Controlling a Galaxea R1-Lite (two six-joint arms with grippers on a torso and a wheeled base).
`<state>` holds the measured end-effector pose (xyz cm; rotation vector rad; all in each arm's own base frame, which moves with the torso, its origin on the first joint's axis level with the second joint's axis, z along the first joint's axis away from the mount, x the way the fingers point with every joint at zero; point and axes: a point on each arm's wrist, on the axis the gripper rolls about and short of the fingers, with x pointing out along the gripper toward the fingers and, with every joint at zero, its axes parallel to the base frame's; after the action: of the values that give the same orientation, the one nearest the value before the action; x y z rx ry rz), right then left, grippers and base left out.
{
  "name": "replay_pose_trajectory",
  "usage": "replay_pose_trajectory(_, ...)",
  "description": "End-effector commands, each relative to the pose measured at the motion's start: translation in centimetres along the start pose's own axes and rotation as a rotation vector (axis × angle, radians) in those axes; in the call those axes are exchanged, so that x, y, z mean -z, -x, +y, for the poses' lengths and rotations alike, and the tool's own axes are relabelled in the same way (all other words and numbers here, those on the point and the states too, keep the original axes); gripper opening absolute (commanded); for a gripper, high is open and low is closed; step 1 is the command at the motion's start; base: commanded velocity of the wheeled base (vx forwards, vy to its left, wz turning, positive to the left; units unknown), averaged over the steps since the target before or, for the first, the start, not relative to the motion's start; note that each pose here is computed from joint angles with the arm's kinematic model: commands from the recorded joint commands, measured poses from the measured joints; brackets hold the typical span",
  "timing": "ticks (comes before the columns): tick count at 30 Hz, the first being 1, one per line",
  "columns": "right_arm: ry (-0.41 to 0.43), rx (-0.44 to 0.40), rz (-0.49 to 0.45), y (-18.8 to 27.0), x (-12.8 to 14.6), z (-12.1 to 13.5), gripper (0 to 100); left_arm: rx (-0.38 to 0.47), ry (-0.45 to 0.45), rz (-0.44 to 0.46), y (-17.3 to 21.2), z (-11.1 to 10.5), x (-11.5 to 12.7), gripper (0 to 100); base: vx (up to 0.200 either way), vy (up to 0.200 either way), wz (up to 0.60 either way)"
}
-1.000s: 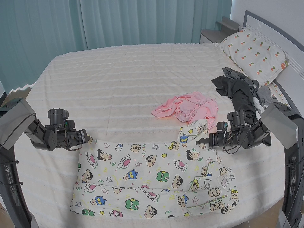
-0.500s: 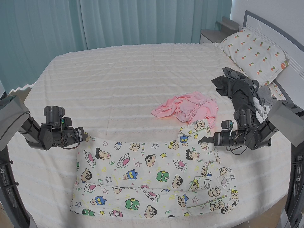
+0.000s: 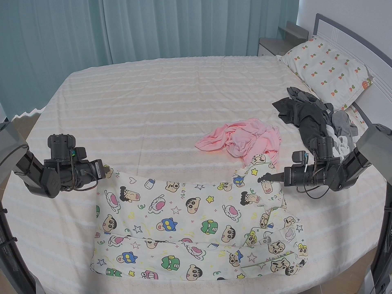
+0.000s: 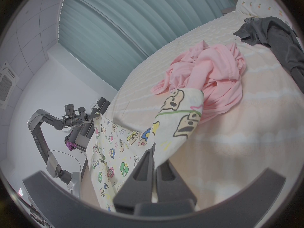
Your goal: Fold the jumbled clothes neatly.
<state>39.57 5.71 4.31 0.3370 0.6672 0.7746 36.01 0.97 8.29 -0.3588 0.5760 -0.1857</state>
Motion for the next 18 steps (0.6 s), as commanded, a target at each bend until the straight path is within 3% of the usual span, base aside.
replay_pose_trajectory(1,0.011,-0.026,-0.011,1.0,-0.4,0.9,0,0.01,0.011,-0.038,1.1,-0.4,-0.3,0,0.0,0.0,0.0)
replay_pose_trajectory(18,0.01,-0.087,-0.004,4.0,0.1,3.4,0,0.019,0.022,-0.075,3.7,-0.5,-0.3,0,0.0,0.0,0.0)
